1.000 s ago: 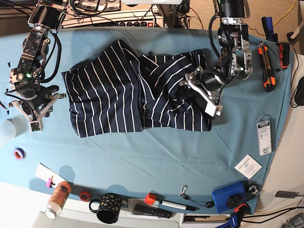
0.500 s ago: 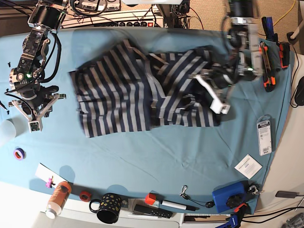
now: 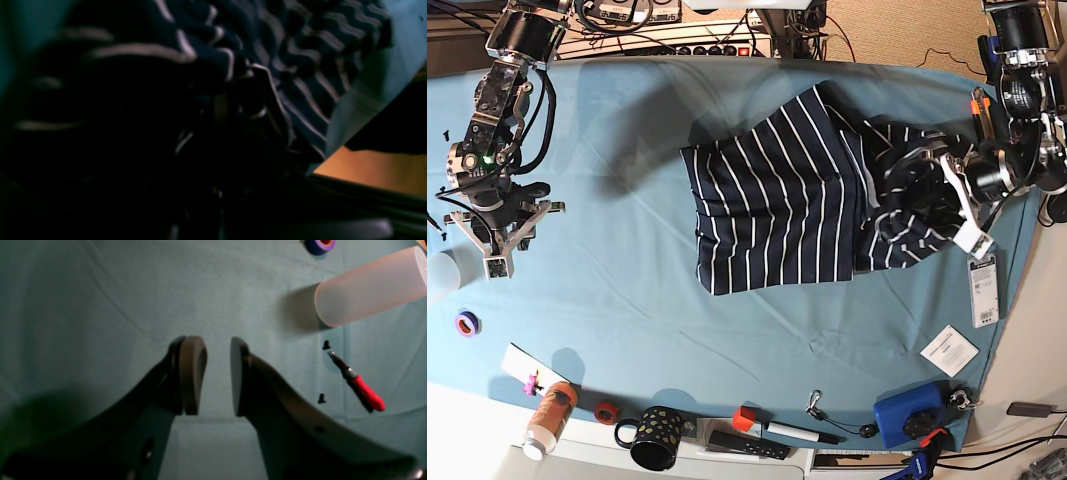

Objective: Layout the t-shirt on the table in an organized manner, then fold the t-shirt properly
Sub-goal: 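Fold the opposite side with the left gripper across toward the middle, then fold the shirt in half with the left gripper toward the collar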

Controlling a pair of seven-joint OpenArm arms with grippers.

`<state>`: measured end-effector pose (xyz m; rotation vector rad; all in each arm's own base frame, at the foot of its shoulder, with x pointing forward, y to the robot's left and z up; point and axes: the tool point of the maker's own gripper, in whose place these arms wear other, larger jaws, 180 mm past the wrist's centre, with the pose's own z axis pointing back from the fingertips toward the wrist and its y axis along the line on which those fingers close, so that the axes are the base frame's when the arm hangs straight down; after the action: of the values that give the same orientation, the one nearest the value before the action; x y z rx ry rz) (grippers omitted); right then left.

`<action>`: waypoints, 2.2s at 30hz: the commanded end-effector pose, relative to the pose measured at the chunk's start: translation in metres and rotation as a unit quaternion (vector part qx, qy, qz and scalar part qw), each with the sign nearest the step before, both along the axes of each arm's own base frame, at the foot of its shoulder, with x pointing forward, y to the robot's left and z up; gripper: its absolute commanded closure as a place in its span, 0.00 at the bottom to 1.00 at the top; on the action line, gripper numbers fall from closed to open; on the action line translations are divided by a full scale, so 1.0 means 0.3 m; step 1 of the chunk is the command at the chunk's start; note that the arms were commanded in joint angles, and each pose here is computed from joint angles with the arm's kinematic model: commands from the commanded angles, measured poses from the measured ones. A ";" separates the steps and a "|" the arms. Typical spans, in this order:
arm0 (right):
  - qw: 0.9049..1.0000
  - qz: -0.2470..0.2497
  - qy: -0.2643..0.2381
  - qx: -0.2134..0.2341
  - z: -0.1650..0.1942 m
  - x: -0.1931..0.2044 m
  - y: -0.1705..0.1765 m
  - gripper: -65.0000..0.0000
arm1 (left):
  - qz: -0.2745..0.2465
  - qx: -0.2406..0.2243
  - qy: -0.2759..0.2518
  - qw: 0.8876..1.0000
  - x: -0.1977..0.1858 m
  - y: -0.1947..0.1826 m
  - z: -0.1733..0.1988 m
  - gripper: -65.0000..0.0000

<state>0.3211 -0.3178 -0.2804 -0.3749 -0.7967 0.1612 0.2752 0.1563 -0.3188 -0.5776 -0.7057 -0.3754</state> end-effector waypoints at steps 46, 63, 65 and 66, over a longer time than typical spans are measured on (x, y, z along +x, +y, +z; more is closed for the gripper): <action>0.999 0.001 -0.034 -0.001 0.061 0.029 -0.005 0.76 | -0.020 0.048 -0.292 0.955 0.097 -0.836 0.422 0.51; 0.999 0.001 -0.034 -0.001 0.060 0.029 -0.005 0.76 | 0.186 0.248 -0.240 0.920 0.159 -0.472 0.193 0.51; 0.999 0.001 -0.034 -0.001 0.060 0.028 -0.005 0.76 | 0.210 0.279 -0.262 0.900 0.175 -0.427 0.224 0.51; 0.999 0.001 -0.033 -0.001 0.058 0.027 -0.005 0.76 | 0.212 0.287 -0.268 0.895 0.180 -0.418 0.232 0.51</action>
<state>0.3221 -0.3162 -0.2801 -0.3607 -0.8080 0.1454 0.3242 0.0331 -0.2646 0.2696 -1.1081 -0.3194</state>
